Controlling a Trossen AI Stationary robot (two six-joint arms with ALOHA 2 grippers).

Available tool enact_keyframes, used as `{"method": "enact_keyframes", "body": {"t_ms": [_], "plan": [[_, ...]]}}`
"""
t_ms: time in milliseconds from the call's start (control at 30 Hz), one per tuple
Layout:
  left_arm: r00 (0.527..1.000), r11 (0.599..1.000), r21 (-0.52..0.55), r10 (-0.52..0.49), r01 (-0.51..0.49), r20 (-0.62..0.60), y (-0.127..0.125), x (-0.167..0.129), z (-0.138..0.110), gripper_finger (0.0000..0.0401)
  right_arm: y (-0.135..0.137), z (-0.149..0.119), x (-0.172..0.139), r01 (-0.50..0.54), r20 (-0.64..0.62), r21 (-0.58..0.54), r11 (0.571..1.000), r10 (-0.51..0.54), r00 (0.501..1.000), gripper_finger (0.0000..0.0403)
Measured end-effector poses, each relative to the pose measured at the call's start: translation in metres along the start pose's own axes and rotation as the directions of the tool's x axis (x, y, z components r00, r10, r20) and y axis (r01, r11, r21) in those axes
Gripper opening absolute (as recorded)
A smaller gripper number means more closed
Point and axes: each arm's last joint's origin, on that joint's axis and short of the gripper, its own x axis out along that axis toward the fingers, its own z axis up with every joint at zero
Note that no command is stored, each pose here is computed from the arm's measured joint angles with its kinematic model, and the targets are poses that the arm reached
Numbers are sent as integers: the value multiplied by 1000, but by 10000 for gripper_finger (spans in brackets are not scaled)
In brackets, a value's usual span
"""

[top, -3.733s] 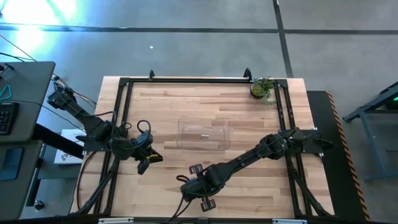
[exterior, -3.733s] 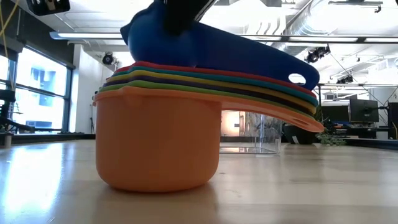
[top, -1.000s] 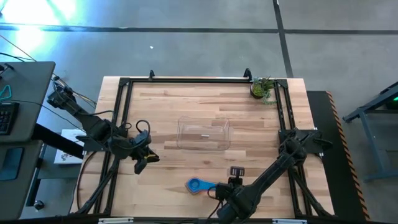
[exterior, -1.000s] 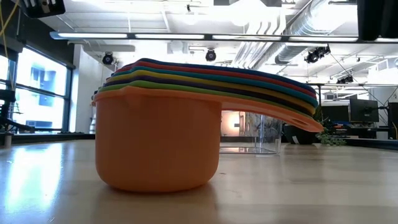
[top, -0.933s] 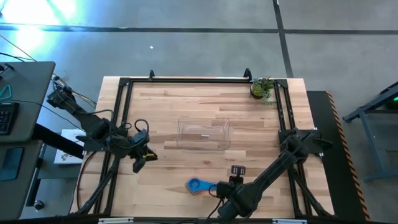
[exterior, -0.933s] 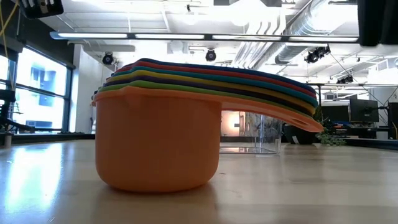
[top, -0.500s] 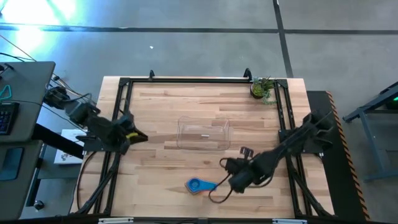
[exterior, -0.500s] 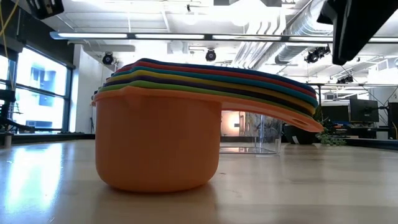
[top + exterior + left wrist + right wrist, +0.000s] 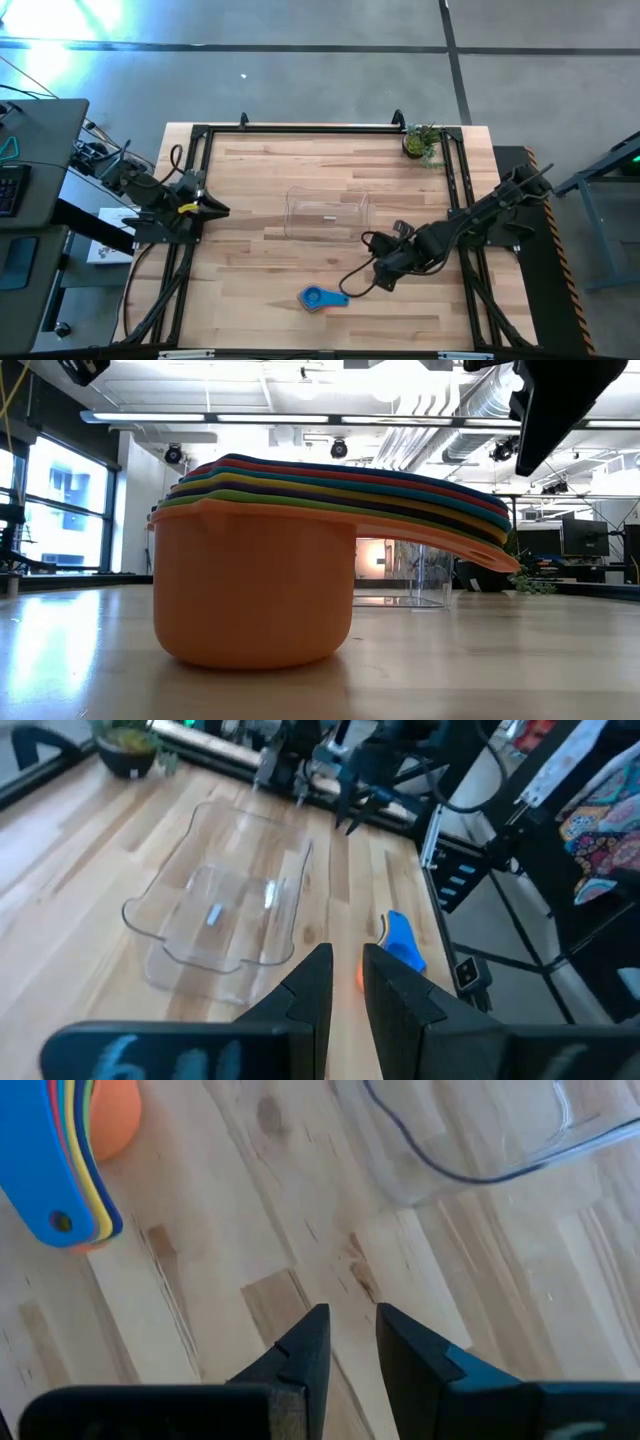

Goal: Nest measuring cups in basket
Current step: Put the stacked measuring cups on top of the transparent bin

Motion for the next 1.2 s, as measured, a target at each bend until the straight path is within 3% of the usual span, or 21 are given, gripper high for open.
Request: {"method": "enact_keyframes", "body": {"t_ms": [200, 333, 500, 833, 1200], "plan": [[998, 1000, -18, -8, 10, 68, 16, -7, -20, 51, -1, 4, 1, -8, 9, 16, 1000, 8, 1000, 75], [979, 996, -19, -79, 84, 189, 22, -8, -31, 51, 0, 3, 1, -15, 5, 16, 1000, 15, 1000, 75], [945, 983, 54, -185, 177, 270, 26, 2, -49, 51, 0, 3, 1, -29, -8, 16, 999, 29, 1000, 75], [918, 948, 200, -295, 247, 267, 27, 29, -80, 51, 1, 3, 1, -36, -7, 10, 999, 36, 999, 75], [916, 926, 228, -347, 301, 202, 31, 54, -113, 51, 3, 5, 1, -60, 13, 17, 998, 60, 998, 75]]}}
